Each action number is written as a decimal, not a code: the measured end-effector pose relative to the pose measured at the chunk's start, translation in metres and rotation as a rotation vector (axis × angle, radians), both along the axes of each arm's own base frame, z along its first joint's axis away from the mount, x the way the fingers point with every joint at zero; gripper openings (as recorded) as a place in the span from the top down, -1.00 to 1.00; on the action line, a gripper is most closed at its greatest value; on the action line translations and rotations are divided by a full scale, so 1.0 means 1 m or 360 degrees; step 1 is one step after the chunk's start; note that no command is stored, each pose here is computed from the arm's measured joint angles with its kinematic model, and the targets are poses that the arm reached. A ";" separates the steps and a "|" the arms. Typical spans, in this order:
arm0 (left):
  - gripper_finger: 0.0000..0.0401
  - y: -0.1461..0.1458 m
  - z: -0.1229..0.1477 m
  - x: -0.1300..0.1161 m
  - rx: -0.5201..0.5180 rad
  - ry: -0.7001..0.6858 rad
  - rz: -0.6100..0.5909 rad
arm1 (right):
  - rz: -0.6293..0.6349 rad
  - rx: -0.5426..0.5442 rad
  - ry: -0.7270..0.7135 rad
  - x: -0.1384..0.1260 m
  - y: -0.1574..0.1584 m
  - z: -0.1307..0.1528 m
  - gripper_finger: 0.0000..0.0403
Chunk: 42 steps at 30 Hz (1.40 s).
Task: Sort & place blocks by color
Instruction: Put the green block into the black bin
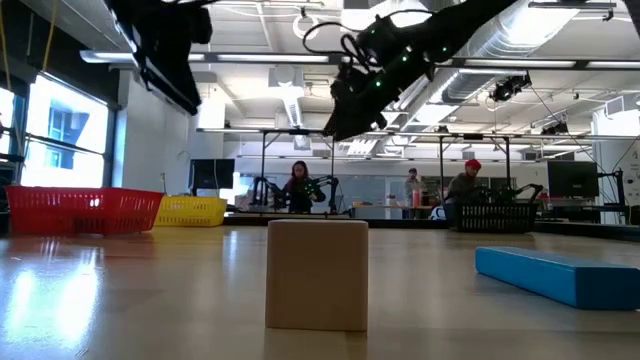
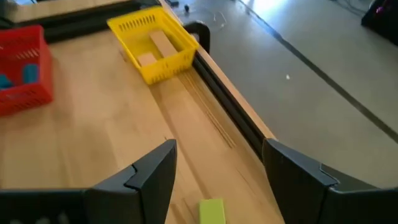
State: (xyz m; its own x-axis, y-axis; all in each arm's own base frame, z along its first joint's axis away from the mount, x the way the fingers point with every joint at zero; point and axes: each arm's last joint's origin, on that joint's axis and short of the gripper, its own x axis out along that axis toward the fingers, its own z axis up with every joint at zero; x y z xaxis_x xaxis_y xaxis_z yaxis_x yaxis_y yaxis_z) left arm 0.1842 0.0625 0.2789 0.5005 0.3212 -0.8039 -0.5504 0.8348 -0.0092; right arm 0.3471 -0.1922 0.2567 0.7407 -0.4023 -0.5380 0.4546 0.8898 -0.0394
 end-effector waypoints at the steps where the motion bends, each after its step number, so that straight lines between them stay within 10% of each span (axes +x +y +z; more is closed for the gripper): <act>1: 0.02 0.000 0.002 0.000 0.0013 -0.0041 -0.0002 | -0.0010 0.0013 0.0012 0.001 -0.003 -0.003 -0.11; 42: 0.02 -0.006 0.014 0.007 0.0093 -0.0244 -0.0080 | 0.0013 0.0262 0.0448 0.020 -0.021 -0.108 -0.11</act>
State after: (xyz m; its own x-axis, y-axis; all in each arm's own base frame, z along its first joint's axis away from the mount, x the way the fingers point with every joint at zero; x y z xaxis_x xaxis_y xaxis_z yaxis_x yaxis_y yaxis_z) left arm 0.1909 0.0565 0.2928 0.6324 0.3367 -0.6976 -0.5038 0.8629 -0.0401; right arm 0.3673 -0.2137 0.1485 0.5563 -0.2877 -0.7796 0.4393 0.8982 -0.0180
